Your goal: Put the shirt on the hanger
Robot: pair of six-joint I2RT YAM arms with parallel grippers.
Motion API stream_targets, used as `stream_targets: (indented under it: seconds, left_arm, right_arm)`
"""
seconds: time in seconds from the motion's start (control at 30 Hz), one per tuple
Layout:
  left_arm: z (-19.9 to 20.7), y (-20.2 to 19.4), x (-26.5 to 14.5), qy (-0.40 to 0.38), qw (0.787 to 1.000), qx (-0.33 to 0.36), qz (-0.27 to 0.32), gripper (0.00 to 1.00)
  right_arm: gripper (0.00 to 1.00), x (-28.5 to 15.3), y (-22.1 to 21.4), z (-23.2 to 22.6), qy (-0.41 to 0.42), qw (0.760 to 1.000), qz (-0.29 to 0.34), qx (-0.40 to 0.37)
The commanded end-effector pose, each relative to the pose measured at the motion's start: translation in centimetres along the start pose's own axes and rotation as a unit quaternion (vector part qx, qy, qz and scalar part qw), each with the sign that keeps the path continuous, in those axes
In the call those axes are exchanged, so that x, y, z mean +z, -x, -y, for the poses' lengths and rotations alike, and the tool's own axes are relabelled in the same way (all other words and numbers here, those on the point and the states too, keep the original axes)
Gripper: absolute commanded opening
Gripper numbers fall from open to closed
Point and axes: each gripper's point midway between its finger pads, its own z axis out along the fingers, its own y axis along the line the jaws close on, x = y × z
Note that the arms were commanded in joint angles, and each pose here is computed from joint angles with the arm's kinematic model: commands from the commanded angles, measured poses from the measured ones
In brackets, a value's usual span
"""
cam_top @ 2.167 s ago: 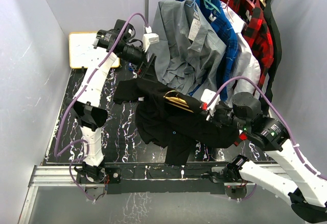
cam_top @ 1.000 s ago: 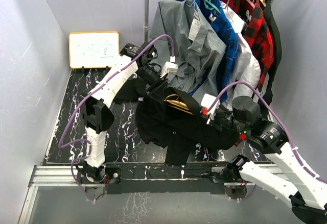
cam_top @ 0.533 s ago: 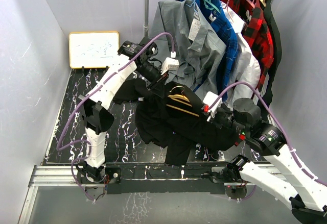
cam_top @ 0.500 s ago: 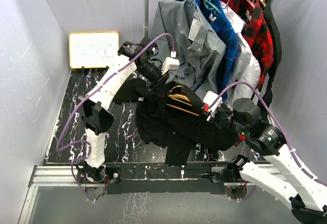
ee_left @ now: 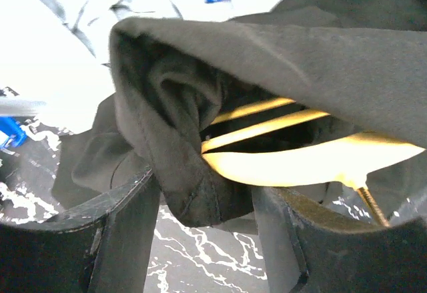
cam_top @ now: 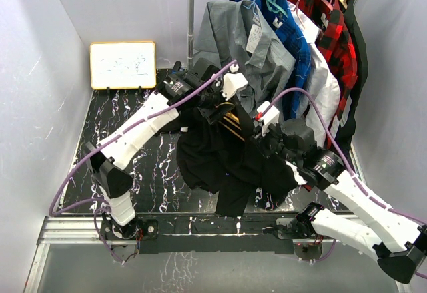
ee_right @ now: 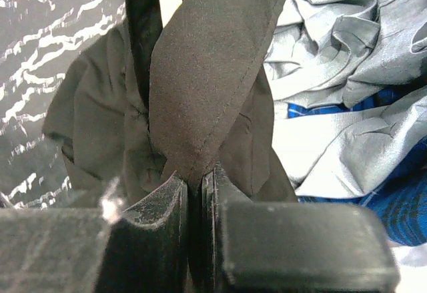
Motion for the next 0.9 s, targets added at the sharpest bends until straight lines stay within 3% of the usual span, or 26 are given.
stream_targets:
  seconds: [0.0, 0.17, 0.27, 0.4, 0.53, 0.63, 0.7, 0.8, 0.87]
  left_arm:
    - [-0.6, 0.4, -3.0, 0.065, 0.997, -0.022, 0.024, 0.56]
    - [-4.0, -1.9, -4.3, 0.164, 0.985, -0.037, 0.025, 0.66]
    - [-5.1, -3.6, -4.4, 0.161, 0.984, -0.066, 0.044, 0.77]
    - [-2.4, -3.8, -4.3, 0.065, 0.992, -0.076, 0.073, 0.80]
    - [-4.9, -4.1, -4.5, 0.026, 0.992, -0.038, 0.114, 0.74]
    - [-7.1, -3.6, -8.0, -0.097, 0.968, -0.016, 0.232, 0.71]
    - [-8.3, -3.8, -10.9, -0.140, 0.945, 0.018, 0.294, 0.75]
    - [-9.6, -4.5, -12.0, -0.166, 0.943, 0.056, 0.282, 0.80]
    - [-10.9, -5.1, -11.4, -0.189, 0.946, 0.044, 0.258, 0.79]
  right_arm:
    - [0.00, 0.0, 7.0, 3.4, -0.093, 0.978, 0.155, 0.100]
    - [0.00, -1.1, 6.4, 5.0, -0.140, 0.966, 0.180, 0.123]
    - [0.00, -1.6, 6.3, 5.1, -0.145, 0.963, 0.187, 0.130]
    - [0.00, -1.9, 6.2, 5.0, -0.141, 0.964, 0.186, 0.128]
    - [0.00, -2.1, 6.6, 1.3, -0.034, 0.983, 0.172, 0.049]
    - [0.00, -3.0, 5.9, -1.7, 0.054, 0.987, 0.148, -0.016]
    - [0.00, -3.9, 5.2, -2.8, 0.088, 0.986, 0.133, -0.053]
    - [0.00, -5.5, 5.0, -2.7, 0.090, 0.983, 0.130, -0.090]
    - [0.00, -6.5, 5.0, -3.0, 0.098, 0.979, 0.136, -0.116]
